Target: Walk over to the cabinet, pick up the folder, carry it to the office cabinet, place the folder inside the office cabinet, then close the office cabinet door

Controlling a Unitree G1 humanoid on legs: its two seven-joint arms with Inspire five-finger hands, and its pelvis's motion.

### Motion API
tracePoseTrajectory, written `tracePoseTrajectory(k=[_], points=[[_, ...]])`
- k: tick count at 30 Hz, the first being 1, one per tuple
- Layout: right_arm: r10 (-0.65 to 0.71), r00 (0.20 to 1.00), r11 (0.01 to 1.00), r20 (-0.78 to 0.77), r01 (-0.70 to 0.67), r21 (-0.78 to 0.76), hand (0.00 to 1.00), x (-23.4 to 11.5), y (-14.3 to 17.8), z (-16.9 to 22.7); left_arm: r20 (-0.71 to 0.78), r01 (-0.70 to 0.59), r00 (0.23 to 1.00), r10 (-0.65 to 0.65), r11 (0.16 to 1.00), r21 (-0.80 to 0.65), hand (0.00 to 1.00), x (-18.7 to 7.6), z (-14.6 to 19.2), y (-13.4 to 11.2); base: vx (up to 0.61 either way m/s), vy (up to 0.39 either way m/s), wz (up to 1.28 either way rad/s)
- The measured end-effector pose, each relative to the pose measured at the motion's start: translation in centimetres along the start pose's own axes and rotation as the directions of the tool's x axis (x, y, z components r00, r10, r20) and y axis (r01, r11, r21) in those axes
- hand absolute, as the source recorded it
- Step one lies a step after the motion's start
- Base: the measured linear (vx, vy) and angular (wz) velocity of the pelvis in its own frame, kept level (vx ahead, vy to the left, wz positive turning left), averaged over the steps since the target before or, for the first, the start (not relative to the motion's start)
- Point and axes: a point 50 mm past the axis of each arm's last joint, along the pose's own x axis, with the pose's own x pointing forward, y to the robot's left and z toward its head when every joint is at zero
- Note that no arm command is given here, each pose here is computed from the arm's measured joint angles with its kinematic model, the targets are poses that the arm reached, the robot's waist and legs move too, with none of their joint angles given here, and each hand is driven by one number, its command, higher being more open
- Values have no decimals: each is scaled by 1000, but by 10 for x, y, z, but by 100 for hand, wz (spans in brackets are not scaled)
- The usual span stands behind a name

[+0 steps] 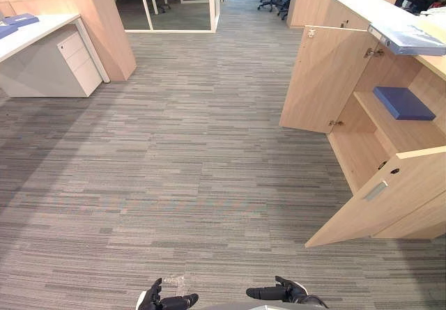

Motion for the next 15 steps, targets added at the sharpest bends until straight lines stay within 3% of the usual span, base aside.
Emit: tracePoseTrajectory(k=[15], points=[[-79,996,987,-29,82,141,100,-2,-22,-5,21,53,998,-54,997,52,100,-2,2,-3,-3,-1,10]])
